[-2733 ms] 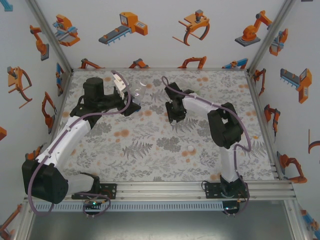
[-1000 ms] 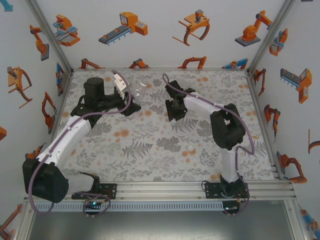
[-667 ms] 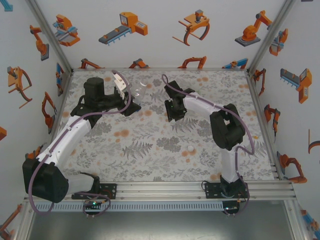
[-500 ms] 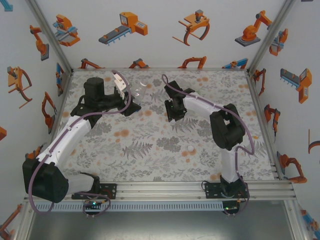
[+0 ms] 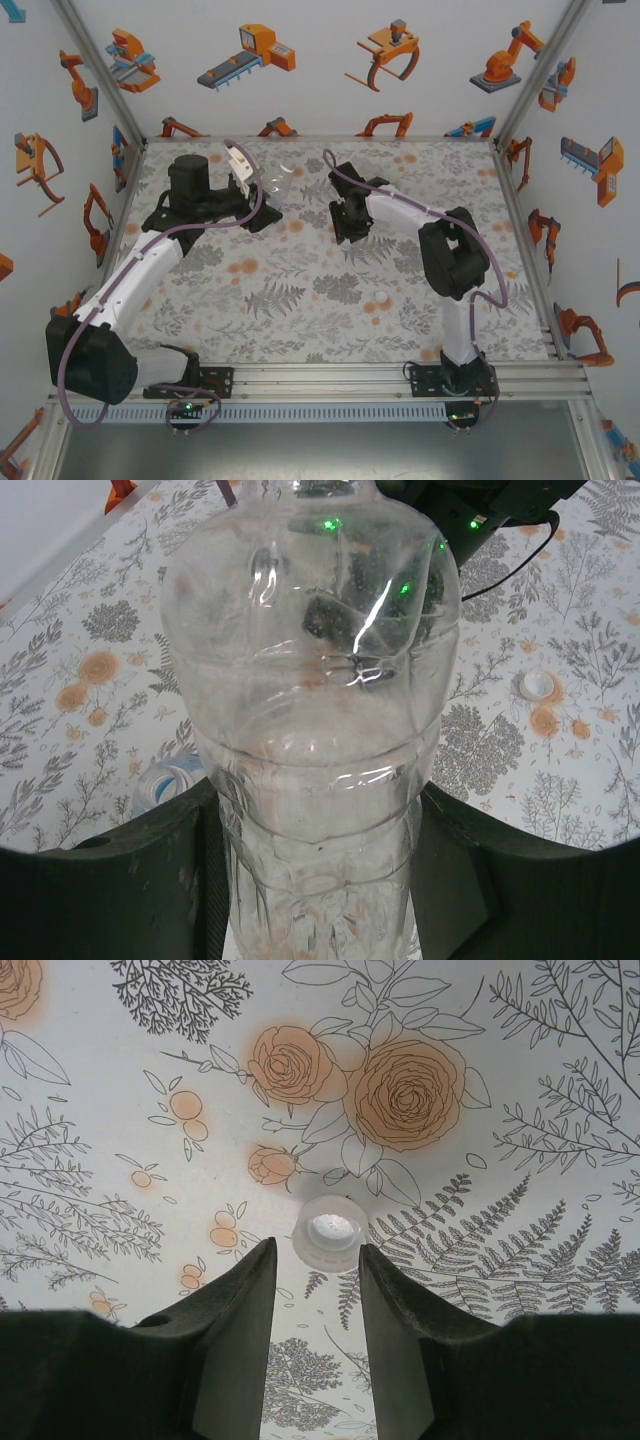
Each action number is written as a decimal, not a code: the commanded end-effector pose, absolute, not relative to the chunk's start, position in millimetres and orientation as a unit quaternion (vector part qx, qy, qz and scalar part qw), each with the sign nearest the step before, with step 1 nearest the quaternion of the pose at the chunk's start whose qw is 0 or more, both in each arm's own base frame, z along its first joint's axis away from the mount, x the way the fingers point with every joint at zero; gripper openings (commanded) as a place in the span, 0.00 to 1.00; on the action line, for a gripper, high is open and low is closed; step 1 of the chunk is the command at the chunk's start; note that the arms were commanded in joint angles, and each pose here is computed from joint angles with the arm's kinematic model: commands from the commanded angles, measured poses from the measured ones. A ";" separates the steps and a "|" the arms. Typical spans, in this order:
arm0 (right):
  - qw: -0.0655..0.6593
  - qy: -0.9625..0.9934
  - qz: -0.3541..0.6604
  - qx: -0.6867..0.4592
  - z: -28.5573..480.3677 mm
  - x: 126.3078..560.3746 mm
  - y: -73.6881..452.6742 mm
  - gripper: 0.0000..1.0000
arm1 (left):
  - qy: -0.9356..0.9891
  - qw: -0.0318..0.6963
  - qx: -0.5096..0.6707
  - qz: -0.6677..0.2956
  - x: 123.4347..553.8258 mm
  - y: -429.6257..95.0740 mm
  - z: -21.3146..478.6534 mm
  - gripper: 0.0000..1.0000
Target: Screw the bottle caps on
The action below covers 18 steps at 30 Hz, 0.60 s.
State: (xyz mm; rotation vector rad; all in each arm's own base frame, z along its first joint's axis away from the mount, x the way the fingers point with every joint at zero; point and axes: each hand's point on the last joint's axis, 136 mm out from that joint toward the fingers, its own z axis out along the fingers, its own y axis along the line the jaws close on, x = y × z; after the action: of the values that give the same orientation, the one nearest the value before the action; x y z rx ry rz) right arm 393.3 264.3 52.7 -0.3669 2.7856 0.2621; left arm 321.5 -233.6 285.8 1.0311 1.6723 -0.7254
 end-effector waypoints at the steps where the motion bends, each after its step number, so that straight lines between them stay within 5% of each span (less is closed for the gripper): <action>1: 0.149 0.977 0.090 -0.121 43.9 391.2 266.5 0.39 | 0.687 0.503 0.425 -0.306 322.9 -234.4 293.6 0.13; 18: 0.153 0.977 0.095 -0.115 44.9 391.6 267.2 0.38 | 0.689 0.501 0.425 -0.306 323.4 -234.3 291.4 0.13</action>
State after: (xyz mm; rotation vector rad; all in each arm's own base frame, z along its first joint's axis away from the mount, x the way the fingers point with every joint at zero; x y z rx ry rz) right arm 392.5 265.8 39.8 -0.3400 2.8082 0.2718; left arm 321.9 -233.8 284.8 1.0311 1.6750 -0.7269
